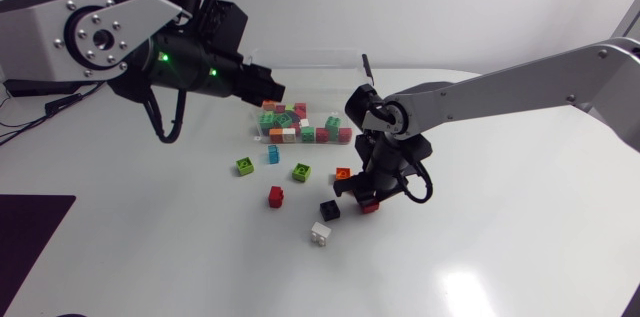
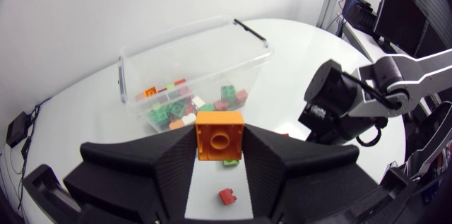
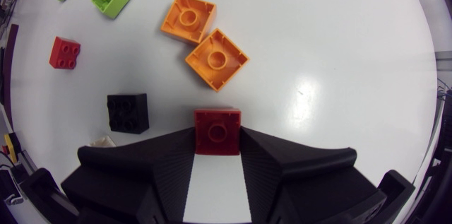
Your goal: Place the duplo bricks in the container
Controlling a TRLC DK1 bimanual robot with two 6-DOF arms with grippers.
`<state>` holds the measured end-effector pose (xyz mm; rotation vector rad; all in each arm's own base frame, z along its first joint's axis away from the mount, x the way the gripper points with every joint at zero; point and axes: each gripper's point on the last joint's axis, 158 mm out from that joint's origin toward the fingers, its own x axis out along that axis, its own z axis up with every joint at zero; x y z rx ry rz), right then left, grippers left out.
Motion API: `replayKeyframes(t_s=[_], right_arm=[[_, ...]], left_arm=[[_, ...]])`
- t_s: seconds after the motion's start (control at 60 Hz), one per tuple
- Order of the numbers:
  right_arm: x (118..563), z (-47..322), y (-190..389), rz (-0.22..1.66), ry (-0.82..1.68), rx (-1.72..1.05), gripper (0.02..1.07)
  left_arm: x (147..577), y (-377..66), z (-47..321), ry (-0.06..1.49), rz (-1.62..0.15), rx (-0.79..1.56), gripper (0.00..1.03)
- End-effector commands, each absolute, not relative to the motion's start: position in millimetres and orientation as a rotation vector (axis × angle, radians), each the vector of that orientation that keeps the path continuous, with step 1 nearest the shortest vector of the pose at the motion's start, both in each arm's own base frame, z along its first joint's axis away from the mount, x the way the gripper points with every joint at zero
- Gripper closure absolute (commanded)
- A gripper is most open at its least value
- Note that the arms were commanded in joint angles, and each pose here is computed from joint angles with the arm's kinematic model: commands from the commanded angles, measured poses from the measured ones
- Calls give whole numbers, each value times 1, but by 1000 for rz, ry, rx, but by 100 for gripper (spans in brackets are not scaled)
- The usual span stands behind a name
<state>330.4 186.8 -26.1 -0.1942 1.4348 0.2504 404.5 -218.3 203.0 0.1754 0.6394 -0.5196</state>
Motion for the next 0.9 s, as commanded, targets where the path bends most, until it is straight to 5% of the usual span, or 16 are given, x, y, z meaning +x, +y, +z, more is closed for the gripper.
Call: replayKeyframes(t_s=[0.0,0.717,0.783,0.883], right_arm=[[336,-2,186,270,1402,-202,72],[411,160,211,378,1021,-124,72],[418,170,215,385,985,-117,72],[430,183,220,395,929,-108,72]], left_arm=[[424,-224,221,580,-513,173,80],[569,-214,215,459,-379,37,79],[582,-210,212,451,-364,25,67],[596,-202,211,445,-335,14,31]])
